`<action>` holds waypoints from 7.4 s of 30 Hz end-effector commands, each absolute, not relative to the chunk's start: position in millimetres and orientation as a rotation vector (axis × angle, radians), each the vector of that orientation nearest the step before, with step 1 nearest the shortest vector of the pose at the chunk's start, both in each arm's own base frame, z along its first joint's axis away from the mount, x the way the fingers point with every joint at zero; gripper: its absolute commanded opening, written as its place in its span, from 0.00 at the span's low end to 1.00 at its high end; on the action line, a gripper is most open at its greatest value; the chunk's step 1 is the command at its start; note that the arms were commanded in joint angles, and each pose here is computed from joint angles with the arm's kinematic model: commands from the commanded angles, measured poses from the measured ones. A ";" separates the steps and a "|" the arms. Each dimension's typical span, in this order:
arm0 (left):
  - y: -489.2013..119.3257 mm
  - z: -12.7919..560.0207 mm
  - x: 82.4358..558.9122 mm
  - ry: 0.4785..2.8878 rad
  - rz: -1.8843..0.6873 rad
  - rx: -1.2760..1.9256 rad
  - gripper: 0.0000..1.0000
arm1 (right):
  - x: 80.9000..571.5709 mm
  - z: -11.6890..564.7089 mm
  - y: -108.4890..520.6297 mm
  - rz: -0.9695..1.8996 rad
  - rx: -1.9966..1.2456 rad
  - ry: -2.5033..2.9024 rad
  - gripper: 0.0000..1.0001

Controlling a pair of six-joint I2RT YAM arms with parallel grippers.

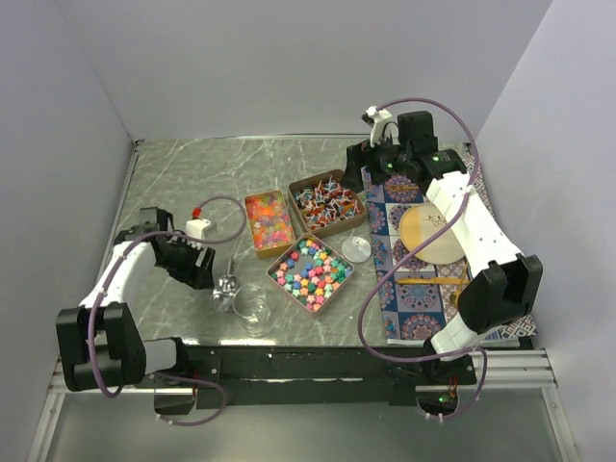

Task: Pack the candies
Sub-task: Adjust the spatula at the center of the board, then pick up the spatula from the center of the board.

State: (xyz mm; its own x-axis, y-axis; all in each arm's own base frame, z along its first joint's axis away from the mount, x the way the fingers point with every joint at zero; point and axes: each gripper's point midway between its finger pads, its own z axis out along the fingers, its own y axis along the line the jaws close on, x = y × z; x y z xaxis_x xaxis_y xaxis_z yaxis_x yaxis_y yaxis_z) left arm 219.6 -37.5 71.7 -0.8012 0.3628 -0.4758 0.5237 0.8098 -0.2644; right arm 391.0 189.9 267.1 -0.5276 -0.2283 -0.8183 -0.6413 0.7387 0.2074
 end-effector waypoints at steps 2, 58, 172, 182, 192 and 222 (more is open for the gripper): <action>-41.7 58.7 224.5 2.633 -0.426 0.679 0.72 | 395.6 285.7 189.7 0.598 -0.654 2.034 1.00; -78.6 165.4 299.4 2.120 -0.351 1.264 0.01 | 345.5 291.2 250.3 0.604 -1.530 1.558 0.93; -151.2 196.0 270.2 2.193 -1.165 1.186 0.03 | 298.7 280.2 368.2 0.949 -1.696 1.357 0.71; -157.6 197.4 268.9 2.209 -1.188 1.162 0.04 | 284.1 257.3 378.3 1.000 -1.734 1.398 0.64; -170.3 204.6 267.7 2.178 -1.274 1.126 0.04 | 281.1 251.0 389.0 1.008 -1.732 1.419 0.58; -165.5 190.7 296.1 2.261 -1.078 1.008 0.11 | 277.2 232.1 397.0 1.010 -1.770 1.479 0.00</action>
State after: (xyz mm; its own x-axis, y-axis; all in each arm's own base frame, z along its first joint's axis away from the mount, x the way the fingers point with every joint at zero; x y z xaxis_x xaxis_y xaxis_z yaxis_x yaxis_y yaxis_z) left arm 278.2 -157.9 176.3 -0.6329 0.4877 -0.6013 0.7734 0.3636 -0.5192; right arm 280.3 384.0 225.3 0.0717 -0.5280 -0.8462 -0.9837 -0.1777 0.0276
